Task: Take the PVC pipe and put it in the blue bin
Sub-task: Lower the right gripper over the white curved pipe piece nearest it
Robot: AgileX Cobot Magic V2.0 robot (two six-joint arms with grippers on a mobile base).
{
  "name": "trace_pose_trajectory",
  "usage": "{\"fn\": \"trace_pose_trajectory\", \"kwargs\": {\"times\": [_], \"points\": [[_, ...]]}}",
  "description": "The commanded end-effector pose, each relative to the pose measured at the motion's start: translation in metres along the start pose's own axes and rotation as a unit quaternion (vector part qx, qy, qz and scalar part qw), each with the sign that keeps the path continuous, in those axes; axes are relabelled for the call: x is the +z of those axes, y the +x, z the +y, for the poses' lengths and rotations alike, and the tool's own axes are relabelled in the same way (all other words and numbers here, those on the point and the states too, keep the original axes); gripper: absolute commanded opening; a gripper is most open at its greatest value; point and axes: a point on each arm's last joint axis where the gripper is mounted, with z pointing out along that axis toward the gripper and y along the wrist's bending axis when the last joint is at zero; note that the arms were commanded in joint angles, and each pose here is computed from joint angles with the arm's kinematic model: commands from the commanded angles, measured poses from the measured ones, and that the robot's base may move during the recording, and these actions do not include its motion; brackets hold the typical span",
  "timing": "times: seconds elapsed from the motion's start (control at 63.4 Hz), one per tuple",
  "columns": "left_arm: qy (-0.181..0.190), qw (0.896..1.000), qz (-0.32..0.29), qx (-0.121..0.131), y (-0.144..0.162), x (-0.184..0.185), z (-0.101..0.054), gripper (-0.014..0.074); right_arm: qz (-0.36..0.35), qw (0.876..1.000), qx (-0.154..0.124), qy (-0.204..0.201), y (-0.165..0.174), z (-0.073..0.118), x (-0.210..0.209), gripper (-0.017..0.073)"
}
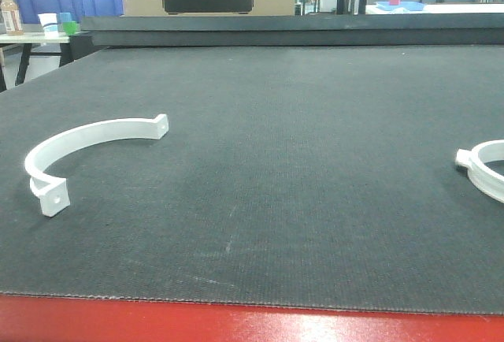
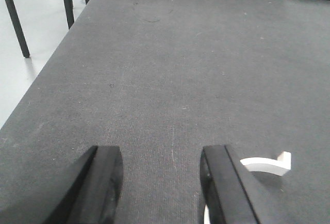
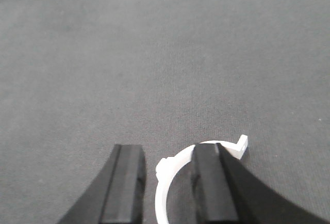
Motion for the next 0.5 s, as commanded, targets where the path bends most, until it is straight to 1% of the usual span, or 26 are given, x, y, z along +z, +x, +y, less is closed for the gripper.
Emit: {"fn": "trace_pose_trajectory", "kwargs": {"times": [0.0,0.079,0.237,0.316,0.489], "points": [[0.000,1.000,-0.006,-0.002,-0.002,0.007,0.000,0.0276,-0.008,1.000,-0.017,0.007,-0.002,-0.001,0.007,0.0171],[-0.001,1.000,0.005,-0.002,0.001,0.015,0.000,0.0276,0.003,1.000,-0.016,0.012,0.000,-0.003,0.014,0.0171],[-0.002,1.000,0.003,-0.002,0.004,0.027,0.001,0.0276,0.029,0.999,-0.014,0.021,0.006,-0.006,0.030,0.0171],[-0.003,1.000,0.012,-0.002,0.007,0.032,0.001,0.0276,0.040,0.999,-0.015,0.022,0.009,-0.006,0.038,0.0171],[-0.004,1.000,0.027,-0.003,0.013,0.039,0.001,0.0276,0.076,0.997,-0.025,0.009,0.013,0.002,0.055,0.0171]]}}
